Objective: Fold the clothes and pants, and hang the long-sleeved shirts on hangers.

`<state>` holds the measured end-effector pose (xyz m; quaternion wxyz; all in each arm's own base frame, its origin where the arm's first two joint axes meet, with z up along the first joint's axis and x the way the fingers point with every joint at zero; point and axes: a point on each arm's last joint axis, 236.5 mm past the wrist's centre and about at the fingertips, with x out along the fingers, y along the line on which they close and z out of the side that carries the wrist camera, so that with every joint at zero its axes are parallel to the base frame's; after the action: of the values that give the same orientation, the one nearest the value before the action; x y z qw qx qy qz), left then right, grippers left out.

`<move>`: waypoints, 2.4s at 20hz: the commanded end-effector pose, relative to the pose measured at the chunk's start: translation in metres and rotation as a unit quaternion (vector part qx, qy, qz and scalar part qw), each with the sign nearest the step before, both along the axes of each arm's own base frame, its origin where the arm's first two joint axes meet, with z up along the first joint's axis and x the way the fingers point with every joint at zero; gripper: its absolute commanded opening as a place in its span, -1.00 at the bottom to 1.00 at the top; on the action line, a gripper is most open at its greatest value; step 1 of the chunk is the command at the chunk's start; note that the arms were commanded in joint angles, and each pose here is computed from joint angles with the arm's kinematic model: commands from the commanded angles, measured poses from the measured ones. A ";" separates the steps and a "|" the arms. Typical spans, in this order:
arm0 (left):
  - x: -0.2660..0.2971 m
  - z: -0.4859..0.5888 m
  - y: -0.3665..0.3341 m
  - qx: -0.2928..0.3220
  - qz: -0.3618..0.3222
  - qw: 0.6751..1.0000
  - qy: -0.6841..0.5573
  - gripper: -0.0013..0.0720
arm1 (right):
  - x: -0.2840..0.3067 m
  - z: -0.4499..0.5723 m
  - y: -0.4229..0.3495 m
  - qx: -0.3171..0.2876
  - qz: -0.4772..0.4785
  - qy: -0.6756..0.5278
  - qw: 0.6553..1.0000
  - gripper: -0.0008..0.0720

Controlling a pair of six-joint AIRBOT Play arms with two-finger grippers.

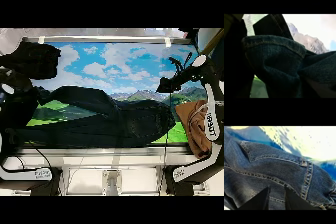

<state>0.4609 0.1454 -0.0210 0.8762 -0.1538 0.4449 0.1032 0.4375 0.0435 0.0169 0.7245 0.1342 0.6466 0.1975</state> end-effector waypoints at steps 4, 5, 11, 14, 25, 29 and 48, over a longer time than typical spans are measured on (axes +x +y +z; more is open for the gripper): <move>0.052 0.148 -0.031 -0.001 -0.013 0.984 -0.180 0.99 | 0.015 0.012 0.020 0.044 -0.005 -0.033 0.998 -0.36; 0.060 0.153 -0.056 -0.007 -0.041 0.983 -0.178 0.99 | 0.025 0.015 0.026 0.049 -0.011 -0.052 0.997 -0.36; 0.084 0.086 -0.193 -0.068 -0.149 0.981 -0.099 0.99 | 0.014 0.004 0.102 0.044 0.116 -0.078 0.989 -0.36; 0.093 0.042 -0.183 -0.093 -0.087 0.991 -0.040 0.99 | 0.012 0.000 0.130 0.041 0.156 -0.097 0.982 -0.36; 0.064 0.003 -0.025 0.027 0.052 0.993 0.104 0.99 | 0.029 -0.029 0.014 -0.098 0.090 -0.073 0.988 0.26; 0.068 -0.012 -0.005 0.056 0.012 0.993 0.106 0.98 | 0.009 -0.031 -0.045 -0.082 0.009 -0.009 0.997 0.26; 0.035 -0.057 -0.034 0.031 -0.200 0.955 0.216 -0.48 | 0.007 -0.030 -0.052 -0.074 -0.012 -0.001 0.997 0.26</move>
<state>0.4988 0.1129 -0.0771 0.7708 -0.0163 0.6366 -0.0185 0.4448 -0.0089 -0.0126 0.7359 0.0834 0.6562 0.1444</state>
